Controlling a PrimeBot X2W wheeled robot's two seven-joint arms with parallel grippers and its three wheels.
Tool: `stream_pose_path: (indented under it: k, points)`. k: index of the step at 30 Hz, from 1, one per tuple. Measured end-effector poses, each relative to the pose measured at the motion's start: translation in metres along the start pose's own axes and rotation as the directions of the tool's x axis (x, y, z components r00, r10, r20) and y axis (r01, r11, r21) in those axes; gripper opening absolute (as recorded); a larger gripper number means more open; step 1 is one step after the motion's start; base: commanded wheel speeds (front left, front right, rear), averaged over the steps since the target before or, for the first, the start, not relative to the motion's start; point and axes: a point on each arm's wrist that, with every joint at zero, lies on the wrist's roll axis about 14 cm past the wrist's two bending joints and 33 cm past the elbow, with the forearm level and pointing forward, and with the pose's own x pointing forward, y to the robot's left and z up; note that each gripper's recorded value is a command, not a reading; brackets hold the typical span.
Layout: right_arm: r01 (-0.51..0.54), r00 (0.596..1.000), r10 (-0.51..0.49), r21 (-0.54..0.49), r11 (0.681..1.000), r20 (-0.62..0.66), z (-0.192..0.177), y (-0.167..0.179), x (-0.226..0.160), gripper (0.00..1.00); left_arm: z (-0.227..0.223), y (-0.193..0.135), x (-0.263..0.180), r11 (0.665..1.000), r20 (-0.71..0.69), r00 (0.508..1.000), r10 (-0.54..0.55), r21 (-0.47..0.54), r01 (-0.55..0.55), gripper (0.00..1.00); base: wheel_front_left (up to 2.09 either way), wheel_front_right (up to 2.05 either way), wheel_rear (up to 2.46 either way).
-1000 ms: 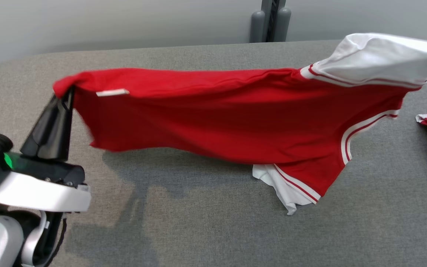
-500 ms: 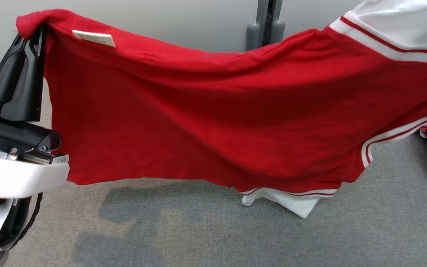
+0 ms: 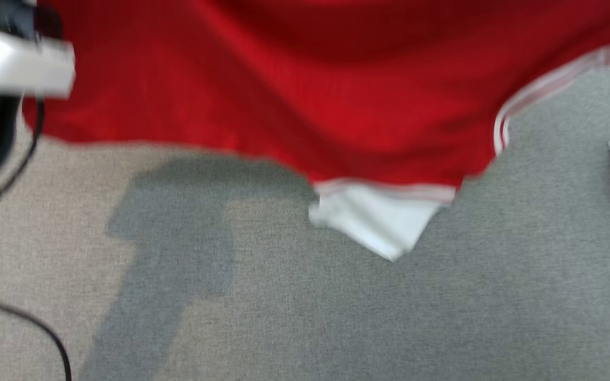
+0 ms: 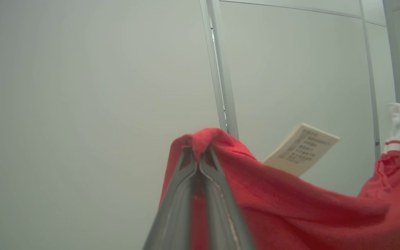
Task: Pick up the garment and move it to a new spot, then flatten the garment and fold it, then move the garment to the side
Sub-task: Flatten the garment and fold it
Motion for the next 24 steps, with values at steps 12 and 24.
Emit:
stream_pose_path:
  k: [12,24]
  points:
    - [0.06,0.983,-0.073,0.085,0.995,0.167,0.022,-0.022,0.11,0.0,-0.038,0.056,0.082,0.994,0.007,0.994,0.109,-0.031,-0.109,0.0,0.0,0.0,0.0]
    - [0.072,0.978,-0.028,0.208,0.975,-0.206,-0.142,0.013,0.1,0.0,-0.206,0.055,0.03,0.94,-0.376,0.91,0.176,-0.209,-0.268,0.0,0.0,0.0,0.0]
